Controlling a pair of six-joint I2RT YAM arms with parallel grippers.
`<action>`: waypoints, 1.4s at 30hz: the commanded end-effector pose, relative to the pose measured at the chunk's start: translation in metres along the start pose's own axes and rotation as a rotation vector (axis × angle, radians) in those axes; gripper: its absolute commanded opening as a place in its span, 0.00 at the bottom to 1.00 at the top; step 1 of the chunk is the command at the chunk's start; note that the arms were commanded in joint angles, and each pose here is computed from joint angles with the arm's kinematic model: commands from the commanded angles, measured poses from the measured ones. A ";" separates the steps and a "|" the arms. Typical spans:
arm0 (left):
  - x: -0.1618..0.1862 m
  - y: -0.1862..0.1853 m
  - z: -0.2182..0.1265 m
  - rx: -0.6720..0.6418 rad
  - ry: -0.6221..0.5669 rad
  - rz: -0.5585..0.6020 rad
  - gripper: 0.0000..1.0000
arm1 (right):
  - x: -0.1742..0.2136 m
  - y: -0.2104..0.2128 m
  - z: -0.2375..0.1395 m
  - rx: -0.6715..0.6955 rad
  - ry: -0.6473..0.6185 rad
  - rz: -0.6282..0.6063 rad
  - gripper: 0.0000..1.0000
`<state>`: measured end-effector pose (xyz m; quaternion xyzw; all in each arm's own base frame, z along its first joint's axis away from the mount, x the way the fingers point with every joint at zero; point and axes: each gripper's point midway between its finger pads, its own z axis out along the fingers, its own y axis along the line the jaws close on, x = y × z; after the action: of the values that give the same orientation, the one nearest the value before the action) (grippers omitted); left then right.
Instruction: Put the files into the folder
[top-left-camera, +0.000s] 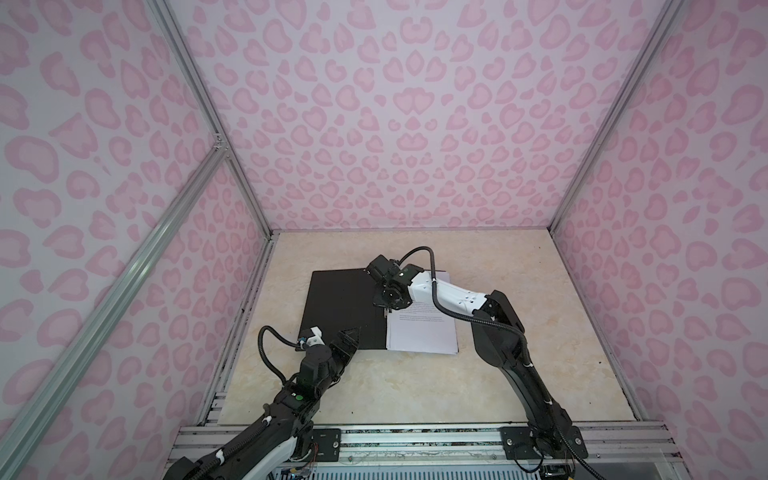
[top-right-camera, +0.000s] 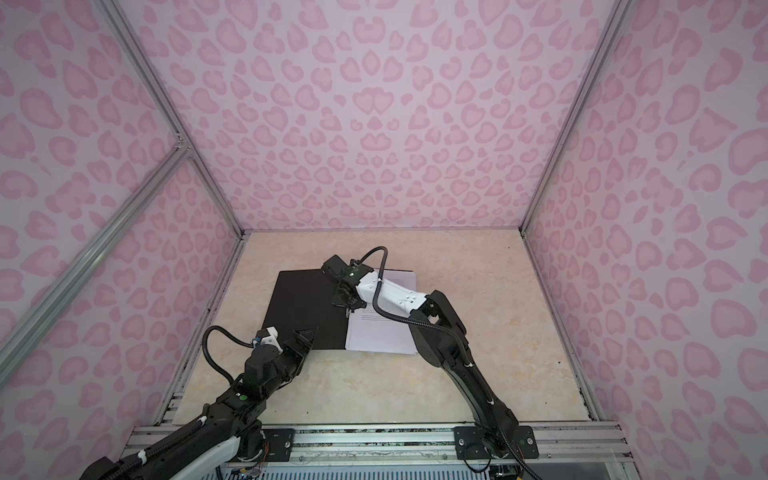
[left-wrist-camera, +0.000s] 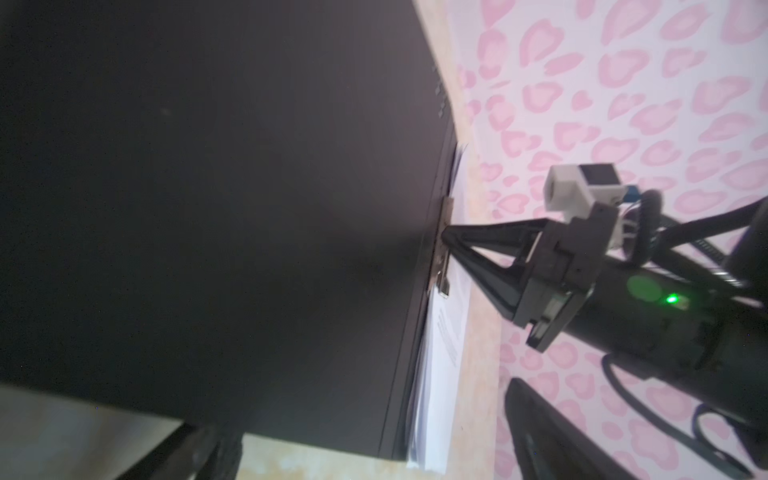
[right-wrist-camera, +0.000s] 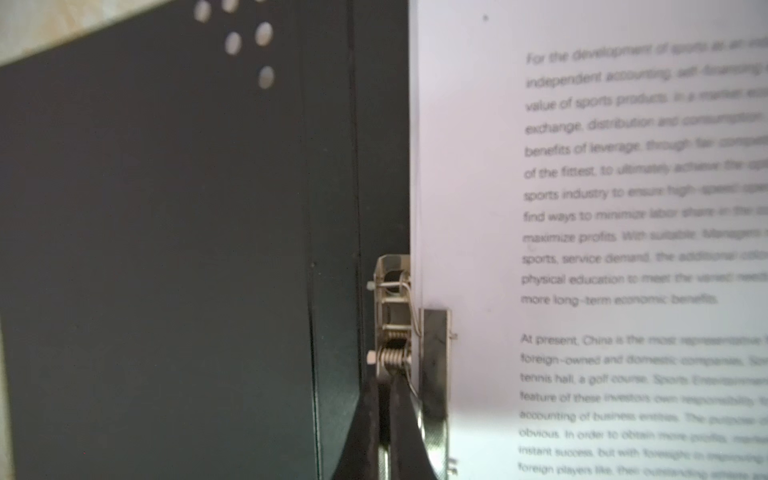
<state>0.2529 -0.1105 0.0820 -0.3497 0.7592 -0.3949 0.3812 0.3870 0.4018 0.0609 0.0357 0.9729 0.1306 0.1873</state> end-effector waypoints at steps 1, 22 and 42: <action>-0.036 -0.024 -0.007 0.069 -0.174 0.088 0.97 | -0.001 0.010 -0.002 -0.062 -0.014 -0.032 0.03; -0.018 -0.151 -0.056 0.454 -0.035 0.326 0.97 | 0.015 0.015 0.013 -0.205 -0.006 0.031 0.19; 0.058 -0.225 -0.012 0.495 0.225 0.542 0.97 | -0.070 -0.075 -0.132 -0.364 -0.271 0.139 0.97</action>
<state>0.2615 -0.2394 0.2501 -0.0159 0.7542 -0.4872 0.4401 0.3995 0.3064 0.1676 0.0988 0.9044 0.3051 0.2816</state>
